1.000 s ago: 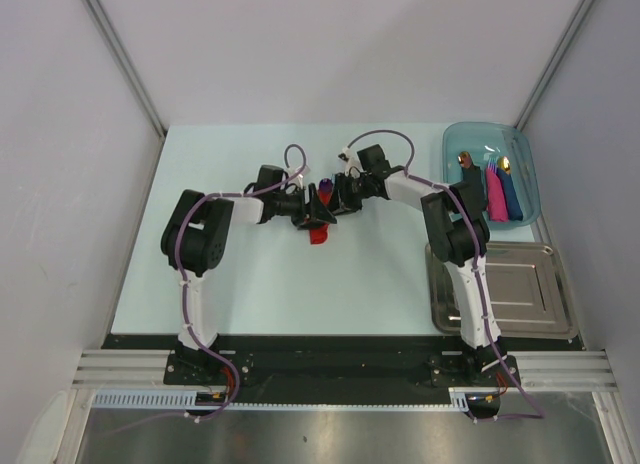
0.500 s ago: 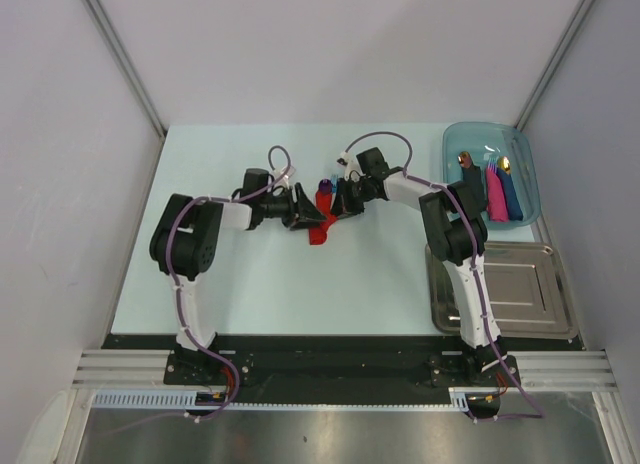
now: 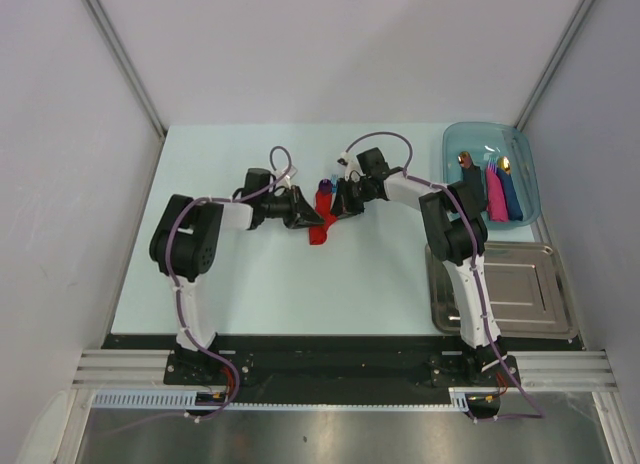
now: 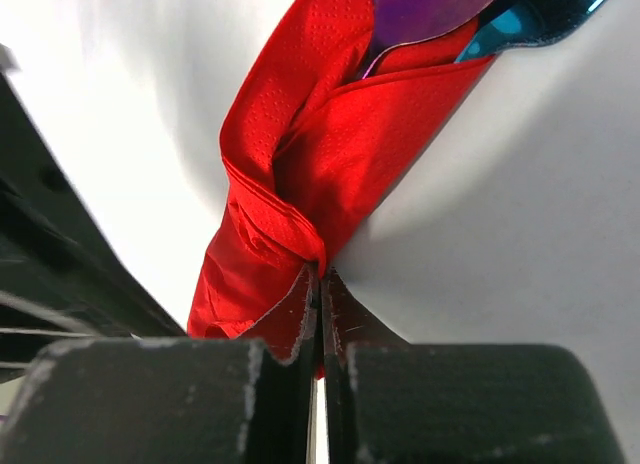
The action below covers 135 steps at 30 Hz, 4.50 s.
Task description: Place the utensils on the paper napkin and roll it up
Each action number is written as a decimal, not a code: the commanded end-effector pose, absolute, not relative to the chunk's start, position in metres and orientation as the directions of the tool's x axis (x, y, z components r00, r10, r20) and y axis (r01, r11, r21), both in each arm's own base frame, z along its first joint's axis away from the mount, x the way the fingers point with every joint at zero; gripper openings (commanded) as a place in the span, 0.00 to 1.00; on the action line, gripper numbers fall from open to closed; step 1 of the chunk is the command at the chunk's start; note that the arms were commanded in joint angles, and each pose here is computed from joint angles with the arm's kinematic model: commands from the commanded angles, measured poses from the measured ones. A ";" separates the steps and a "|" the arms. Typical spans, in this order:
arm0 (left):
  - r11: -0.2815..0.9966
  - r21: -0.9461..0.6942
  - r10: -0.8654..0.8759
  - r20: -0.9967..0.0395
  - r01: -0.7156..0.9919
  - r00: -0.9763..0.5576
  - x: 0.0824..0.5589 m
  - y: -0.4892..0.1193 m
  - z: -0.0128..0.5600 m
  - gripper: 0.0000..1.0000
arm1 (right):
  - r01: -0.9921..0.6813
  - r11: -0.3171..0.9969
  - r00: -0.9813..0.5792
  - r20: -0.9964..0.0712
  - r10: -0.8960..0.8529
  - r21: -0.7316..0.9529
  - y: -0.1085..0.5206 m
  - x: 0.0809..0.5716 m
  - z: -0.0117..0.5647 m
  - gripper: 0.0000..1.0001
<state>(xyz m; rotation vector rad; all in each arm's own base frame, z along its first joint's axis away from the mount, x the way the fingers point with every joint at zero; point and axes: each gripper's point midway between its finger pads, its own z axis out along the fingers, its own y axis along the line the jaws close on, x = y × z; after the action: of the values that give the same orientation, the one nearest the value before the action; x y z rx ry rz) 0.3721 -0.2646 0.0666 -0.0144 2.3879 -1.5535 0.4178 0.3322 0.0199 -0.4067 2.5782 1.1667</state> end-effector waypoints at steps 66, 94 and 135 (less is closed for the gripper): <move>0.546 -0.838 -0.132 -0.097 0.010 -0.986 0.351 -0.245 -0.004 0.00 | -0.326 0.494 -0.933 -0.358 -0.032 0.806 0.353 0.459 0.061 0.27; 0.353 -0.909 -0.144 -0.285 0.220 -0.948 0.374 -0.259 0.091 0.15 | -0.211 0.526 -0.968 -0.250 0.003 0.824 0.333 0.460 0.003 0.00; 0.555 -0.831 -0.096 -0.114 0.041 -0.989 0.359 -0.255 -0.009 0.05 | -0.284 0.630 -0.907 -0.416 0.068 0.723 0.300 0.499 0.076 0.38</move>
<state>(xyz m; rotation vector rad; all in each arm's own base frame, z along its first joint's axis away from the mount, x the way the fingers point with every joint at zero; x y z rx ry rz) 0.3665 -0.2718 0.0174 0.0160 2.5589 -1.4992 0.4702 0.3266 0.0388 -0.1744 2.5124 1.3979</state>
